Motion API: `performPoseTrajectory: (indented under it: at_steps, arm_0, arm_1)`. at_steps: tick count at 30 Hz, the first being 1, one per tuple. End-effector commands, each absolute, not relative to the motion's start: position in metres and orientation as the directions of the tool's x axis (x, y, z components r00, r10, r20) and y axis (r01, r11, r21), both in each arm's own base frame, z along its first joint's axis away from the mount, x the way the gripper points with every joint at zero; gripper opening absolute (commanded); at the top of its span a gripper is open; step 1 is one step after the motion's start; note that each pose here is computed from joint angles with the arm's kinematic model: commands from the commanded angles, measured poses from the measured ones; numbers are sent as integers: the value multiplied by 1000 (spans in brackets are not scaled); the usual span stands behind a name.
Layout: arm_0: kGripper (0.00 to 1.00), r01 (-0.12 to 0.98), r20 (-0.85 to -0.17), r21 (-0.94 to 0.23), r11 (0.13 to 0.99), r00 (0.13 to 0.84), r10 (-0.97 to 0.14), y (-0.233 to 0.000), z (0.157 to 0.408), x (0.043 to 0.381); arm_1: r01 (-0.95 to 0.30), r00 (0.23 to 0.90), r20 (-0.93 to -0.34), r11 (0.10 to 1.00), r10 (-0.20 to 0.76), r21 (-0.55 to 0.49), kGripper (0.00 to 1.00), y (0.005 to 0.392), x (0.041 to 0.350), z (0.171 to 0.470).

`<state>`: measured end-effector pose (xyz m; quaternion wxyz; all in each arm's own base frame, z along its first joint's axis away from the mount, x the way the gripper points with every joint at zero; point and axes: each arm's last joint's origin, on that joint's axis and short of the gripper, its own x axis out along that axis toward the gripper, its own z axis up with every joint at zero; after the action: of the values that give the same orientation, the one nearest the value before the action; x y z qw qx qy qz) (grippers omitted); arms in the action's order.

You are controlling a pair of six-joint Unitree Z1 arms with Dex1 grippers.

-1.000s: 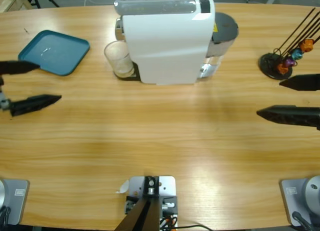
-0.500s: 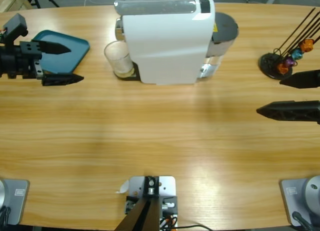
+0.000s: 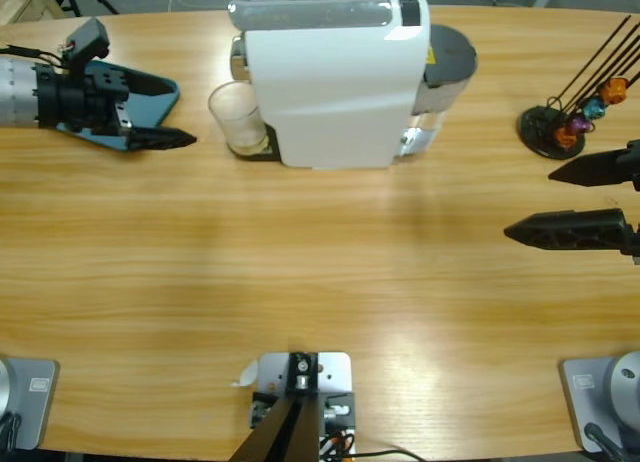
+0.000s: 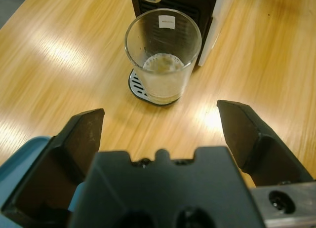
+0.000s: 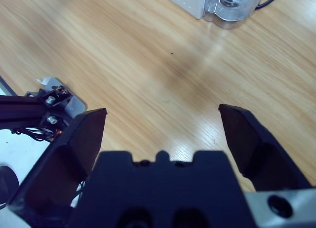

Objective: Pour coffee

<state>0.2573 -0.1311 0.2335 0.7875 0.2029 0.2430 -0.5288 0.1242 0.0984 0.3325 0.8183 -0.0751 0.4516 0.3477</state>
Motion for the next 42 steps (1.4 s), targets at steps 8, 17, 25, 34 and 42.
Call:
performPoseTrajectory:
  at_steps: [8,17,25,34,42]
  arm_0:
    - [1000,969,-539,59,239,232,-809,-169,204,284]
    - [1000,970,-525,75,230,235,-818,-179,191,296]
    - [1000,972,-526,65,224,224,-820,-186,183,298]
    - [768,973,-528,69,222,225,-819,-190,183,300]
    - [0,970,-516,61,235,232,-824,-191,180,302]
  arm_1:
    - [-642,281,-829,736,484,213,1000,106,136,320]
    - [-639,280,-829,738,485,216,1000,106,136,319]
    - [-636,266,-838,740,476,219,1000,108,139,315]
    - [-634,263,-842,743,471,217,1000,110,141,314]
    - [-634,265,-841,742,472,217,1000,109,140,313]
